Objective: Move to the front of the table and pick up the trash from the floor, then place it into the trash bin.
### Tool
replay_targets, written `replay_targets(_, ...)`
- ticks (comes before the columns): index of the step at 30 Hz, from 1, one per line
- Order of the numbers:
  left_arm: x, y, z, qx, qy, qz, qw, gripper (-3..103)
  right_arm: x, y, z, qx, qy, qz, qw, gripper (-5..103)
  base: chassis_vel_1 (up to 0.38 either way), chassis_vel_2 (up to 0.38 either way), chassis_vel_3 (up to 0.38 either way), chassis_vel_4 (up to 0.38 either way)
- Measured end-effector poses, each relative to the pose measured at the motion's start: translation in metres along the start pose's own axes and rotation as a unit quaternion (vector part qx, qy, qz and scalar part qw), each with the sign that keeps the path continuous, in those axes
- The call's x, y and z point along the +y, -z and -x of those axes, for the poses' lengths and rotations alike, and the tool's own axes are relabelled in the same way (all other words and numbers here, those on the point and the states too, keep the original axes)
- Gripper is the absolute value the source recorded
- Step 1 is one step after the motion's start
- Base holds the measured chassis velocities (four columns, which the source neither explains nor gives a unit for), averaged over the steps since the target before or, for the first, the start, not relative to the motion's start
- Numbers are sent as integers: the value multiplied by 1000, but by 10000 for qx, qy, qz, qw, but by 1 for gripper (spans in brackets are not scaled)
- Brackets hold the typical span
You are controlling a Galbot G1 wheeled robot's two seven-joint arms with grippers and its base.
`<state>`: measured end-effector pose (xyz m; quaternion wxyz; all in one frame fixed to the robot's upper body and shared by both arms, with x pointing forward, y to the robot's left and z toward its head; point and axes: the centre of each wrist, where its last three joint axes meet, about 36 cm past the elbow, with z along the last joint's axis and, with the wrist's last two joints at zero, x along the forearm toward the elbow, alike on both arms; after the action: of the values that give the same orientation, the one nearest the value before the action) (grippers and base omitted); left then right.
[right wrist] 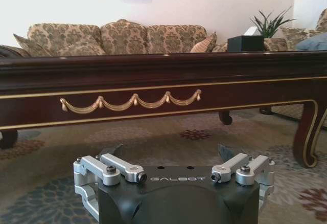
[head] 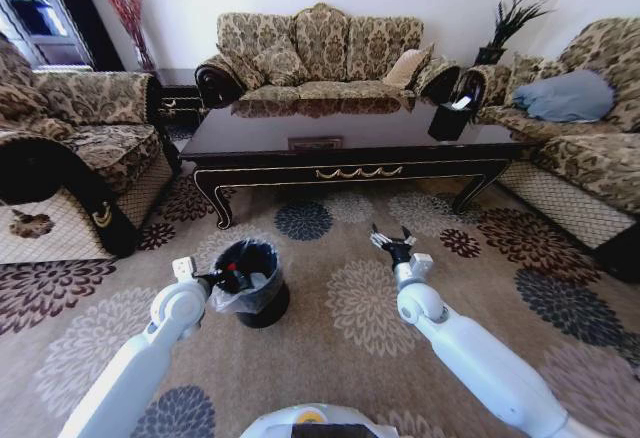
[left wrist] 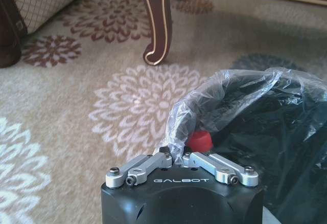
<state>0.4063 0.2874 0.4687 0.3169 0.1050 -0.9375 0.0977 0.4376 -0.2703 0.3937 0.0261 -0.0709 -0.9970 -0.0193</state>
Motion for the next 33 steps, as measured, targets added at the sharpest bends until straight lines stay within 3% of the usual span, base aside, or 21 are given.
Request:
replay_targets(7,21,-28,16,-335,215,-248,9989,3,-10,-15,-15,94,-203,8,9997,100,0,0,0,0)
replay_targets(14,31,-51,27,-189,495,-314,9981,3,-14,-20,-21,125,-271,-43,9995,100,0,0,0,0)
replay_targets(31,37,-60,28,-140,822,-311,9960,1,-14,-20,-19,175,-358,-66,9992,100,0,0,0,0)
replay_targets(32,36,-60,26,-153,830,-305,9960,12,-15,-20,-18,189,-402,-66,9990,100,0,0,0,0)
replay_targets(33,35,-60,25,-158,809,-303,9961,12,-15,-19,-18,205,-433,-64,9988,100,0,0,0,0)
